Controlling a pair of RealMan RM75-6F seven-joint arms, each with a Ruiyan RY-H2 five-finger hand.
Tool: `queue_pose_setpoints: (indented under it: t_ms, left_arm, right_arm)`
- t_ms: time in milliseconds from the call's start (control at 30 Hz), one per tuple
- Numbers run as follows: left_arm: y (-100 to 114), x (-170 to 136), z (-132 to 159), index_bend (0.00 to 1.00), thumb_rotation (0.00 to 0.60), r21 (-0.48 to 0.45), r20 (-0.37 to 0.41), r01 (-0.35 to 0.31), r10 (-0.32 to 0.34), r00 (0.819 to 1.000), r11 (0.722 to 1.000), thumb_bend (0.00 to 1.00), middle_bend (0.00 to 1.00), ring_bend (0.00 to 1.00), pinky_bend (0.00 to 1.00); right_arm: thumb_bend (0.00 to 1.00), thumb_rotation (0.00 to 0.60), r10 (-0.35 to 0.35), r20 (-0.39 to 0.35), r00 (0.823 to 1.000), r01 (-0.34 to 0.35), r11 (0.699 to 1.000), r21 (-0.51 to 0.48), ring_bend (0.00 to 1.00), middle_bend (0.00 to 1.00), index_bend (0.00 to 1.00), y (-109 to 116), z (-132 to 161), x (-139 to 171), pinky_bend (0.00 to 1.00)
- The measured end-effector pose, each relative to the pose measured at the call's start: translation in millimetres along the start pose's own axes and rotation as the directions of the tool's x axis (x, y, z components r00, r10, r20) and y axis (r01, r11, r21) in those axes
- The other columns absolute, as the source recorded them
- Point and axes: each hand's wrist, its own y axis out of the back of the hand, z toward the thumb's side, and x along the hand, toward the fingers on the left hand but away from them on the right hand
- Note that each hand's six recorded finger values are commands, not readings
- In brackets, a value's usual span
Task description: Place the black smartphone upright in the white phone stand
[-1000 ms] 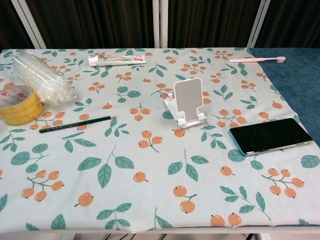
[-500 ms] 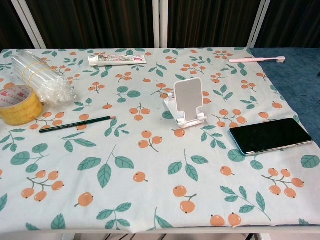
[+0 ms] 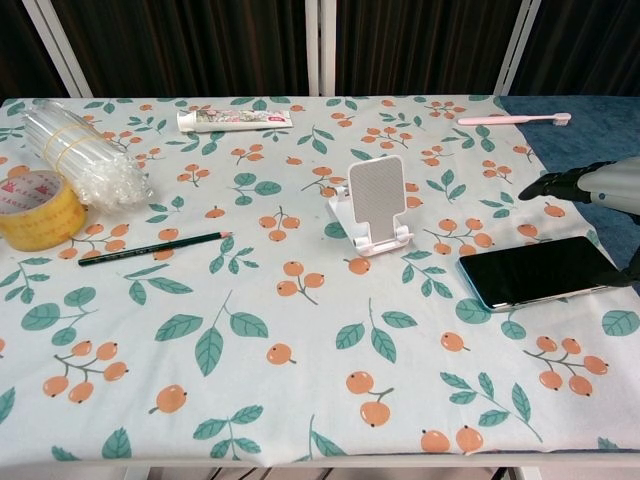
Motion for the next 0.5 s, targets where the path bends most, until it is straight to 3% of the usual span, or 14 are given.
queue_pose_setpoints:
  t_ms: [500]
  left_arm:
    - [-3.7, -0.5, -0.9, 0.09, 0.292, 0.003, -0.005, 0.02, -0.02, 1.0, 1.0, 0.06, 0.11, 0.13, 0.22]
  right_arm:
    - [0.15, 0.6, 0.006, -0.023, 1.0, -0.006, 1.0, -0.02, 0.0, 0.0, 0.0, -15.0, 9.9, -3.3, 0.0]
